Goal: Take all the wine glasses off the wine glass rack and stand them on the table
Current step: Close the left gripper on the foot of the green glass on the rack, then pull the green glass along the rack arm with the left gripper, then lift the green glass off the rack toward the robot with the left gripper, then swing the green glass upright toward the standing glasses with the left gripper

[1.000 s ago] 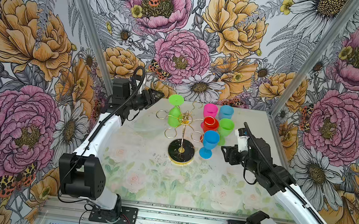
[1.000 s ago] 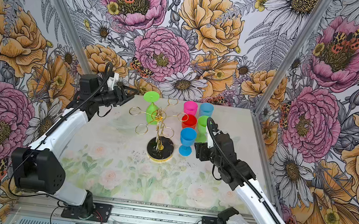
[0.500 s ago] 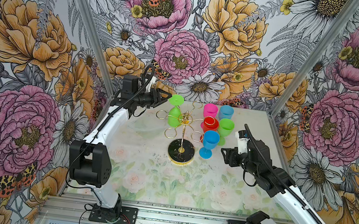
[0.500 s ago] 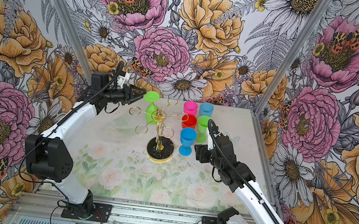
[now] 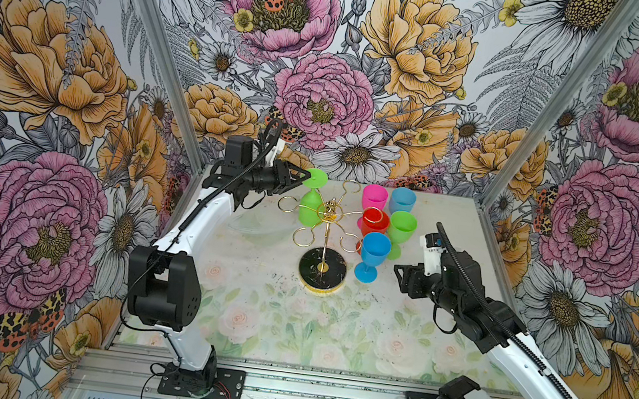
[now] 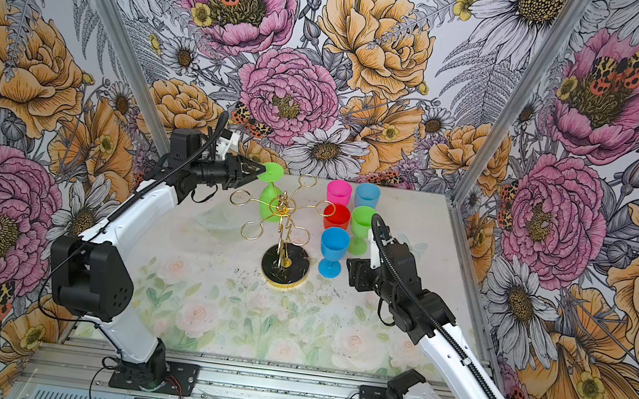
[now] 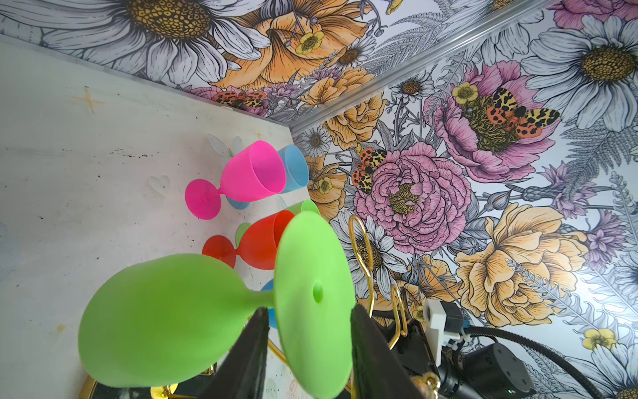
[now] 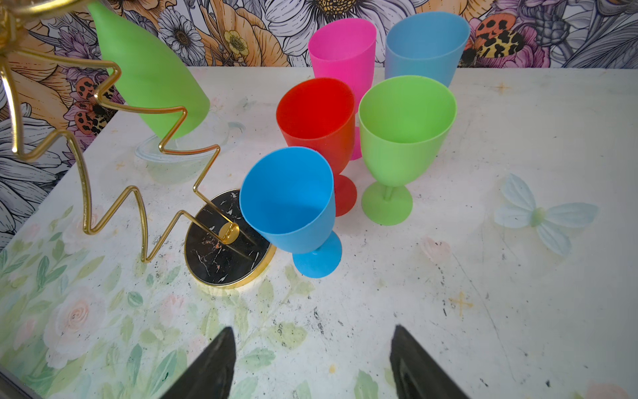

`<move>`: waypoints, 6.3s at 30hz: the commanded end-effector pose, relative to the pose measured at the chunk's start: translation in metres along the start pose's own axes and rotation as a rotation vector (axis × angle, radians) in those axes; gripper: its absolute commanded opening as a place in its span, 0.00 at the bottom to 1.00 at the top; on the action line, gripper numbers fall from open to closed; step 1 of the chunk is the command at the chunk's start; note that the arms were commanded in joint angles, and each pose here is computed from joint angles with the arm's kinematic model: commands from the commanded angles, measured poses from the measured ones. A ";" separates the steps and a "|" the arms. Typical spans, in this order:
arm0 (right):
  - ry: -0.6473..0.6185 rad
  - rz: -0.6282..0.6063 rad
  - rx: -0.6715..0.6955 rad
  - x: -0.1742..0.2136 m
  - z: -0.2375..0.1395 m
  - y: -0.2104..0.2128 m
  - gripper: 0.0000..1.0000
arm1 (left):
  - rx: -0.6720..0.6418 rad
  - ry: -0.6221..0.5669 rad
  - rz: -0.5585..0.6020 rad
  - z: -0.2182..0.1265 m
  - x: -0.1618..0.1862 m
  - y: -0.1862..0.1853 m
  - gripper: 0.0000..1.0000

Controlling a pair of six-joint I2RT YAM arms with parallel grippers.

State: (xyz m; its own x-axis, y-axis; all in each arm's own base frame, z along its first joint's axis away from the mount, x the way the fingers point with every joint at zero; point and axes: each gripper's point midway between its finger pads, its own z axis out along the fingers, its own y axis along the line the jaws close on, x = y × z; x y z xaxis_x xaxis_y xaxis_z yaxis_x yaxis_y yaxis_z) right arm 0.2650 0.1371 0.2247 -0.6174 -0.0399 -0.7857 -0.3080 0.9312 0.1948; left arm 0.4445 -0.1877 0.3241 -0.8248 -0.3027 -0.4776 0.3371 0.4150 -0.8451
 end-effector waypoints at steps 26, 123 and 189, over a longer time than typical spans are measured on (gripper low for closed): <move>-0.017 0.021 0.010 0.002 -0.004 -0.004 0.72 | -0.010 -0.015 0.025 -0.002 -0.010 -0.008 0.17; -0.028 0.051 0.020 0.009 -0.007 -0.008 0.72 | 0.130 0.100 0.039 0.005 0.016 -0.072 0.00; 0.186 0.099 -0.130 0.029 0.018 0.033 0.71 | -0.079 0.209 0.254 -0.161 0.302 -0.078 0.00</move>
State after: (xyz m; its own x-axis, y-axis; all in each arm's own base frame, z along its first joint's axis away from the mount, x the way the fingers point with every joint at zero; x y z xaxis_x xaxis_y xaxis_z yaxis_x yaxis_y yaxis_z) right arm 0.2484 0.1639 0.1849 -0.7712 -0.0314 -0.6358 -0.3092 0.8916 0.3309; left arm 0.0922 -0.1727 0.2904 -0.8061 -0.0142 -0.5915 0.5066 0.5000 -0.7024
